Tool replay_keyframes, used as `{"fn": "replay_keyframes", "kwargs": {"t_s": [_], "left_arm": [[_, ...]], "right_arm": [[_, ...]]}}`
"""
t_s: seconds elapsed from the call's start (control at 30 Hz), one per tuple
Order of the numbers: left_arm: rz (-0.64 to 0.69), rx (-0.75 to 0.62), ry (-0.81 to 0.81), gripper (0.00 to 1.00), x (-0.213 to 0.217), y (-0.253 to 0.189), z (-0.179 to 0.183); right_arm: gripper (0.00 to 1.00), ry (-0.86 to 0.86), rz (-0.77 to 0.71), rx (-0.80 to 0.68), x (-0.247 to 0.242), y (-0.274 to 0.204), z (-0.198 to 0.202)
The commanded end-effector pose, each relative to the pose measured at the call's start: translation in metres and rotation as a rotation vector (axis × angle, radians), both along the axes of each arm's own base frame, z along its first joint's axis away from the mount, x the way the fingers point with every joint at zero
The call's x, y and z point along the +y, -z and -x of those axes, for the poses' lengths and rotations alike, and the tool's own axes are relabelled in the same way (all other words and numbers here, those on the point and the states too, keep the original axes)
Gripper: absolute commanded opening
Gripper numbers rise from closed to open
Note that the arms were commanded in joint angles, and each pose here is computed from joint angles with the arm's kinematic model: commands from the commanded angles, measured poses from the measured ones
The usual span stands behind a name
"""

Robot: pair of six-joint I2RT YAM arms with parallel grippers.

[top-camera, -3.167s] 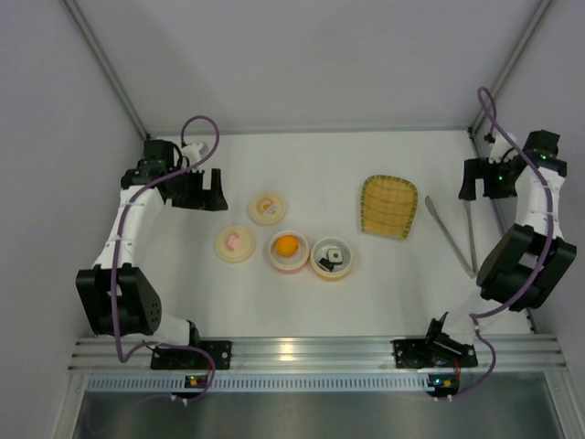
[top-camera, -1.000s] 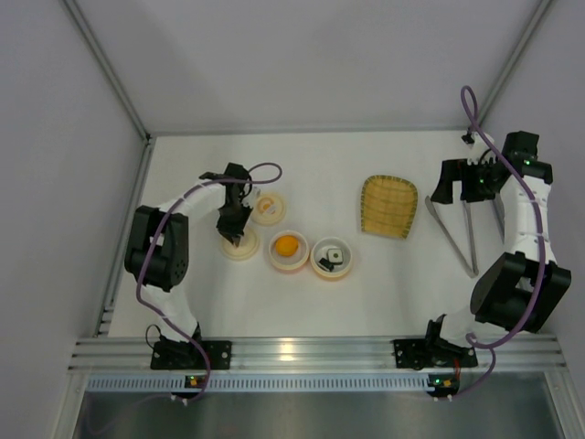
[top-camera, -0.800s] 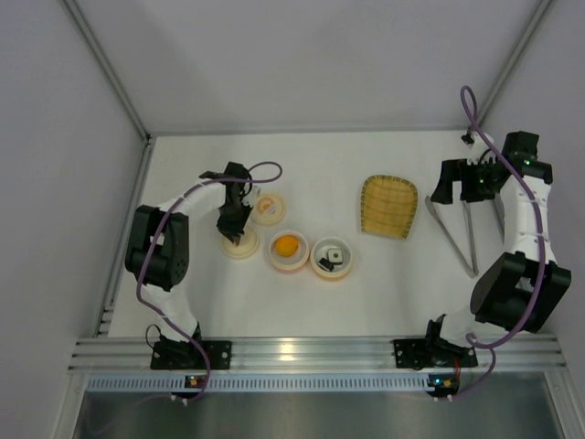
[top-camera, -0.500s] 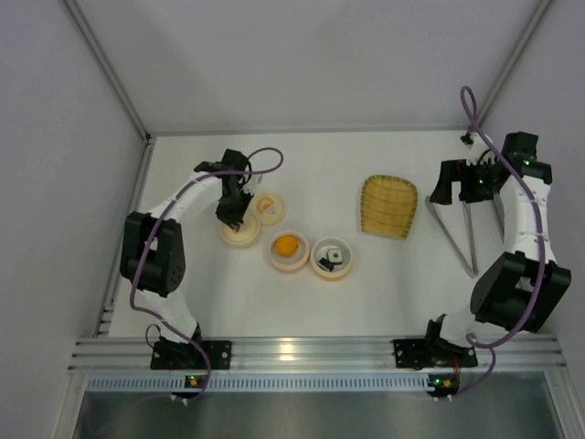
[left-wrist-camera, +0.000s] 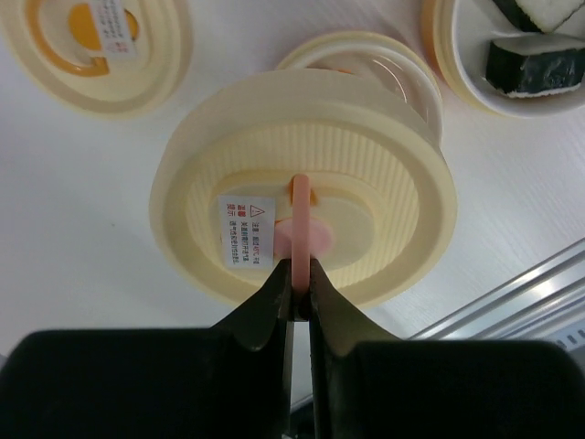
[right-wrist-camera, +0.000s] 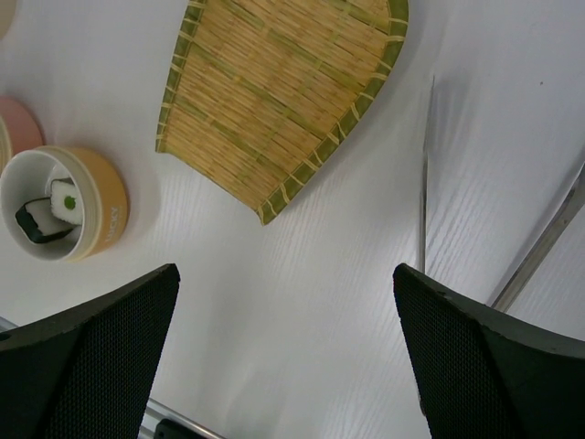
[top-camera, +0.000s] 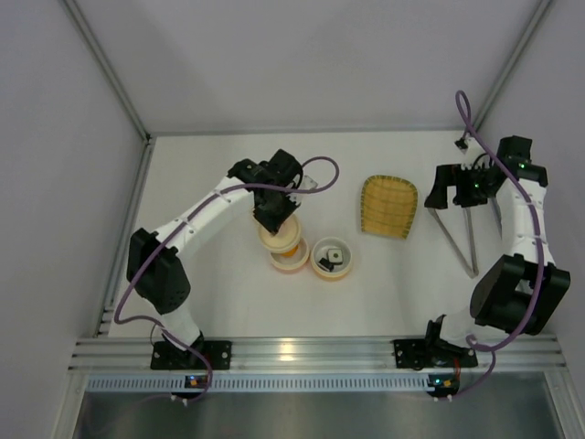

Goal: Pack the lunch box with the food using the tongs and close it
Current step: Close the box lid on the packing box.

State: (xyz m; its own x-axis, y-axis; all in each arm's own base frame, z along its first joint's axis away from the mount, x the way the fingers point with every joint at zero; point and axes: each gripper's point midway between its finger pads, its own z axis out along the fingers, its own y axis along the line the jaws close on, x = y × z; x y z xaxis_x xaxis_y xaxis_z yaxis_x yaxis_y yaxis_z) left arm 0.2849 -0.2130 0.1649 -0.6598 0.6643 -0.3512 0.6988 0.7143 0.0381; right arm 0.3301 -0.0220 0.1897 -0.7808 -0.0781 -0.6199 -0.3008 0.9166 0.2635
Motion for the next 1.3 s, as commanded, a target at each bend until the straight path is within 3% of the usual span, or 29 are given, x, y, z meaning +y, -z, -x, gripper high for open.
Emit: {"fn": "replay_keyframes", "kwargs": {"t_s": [0.0,0.87,1.27], "left_arm": [[-0.064,0.087,-0.036,0.0,0.006,0.011,0.014],[-0.033,0.159,-0.035,0.0,-0.03,0.07,0.013],[-0.055,0.158,-0.035,0.0,-0.033,0.071,0.009]], "right_arm": [[0.99,-0.027,-0.011,-0.044,0.011,-0.016,0.006],[1.0,-0.019,-0.005,-0.031,0.009,-0.006,0.007],[0.99,-0.019,-0.01,-0.022,0.009,0.002,0.007]]}}
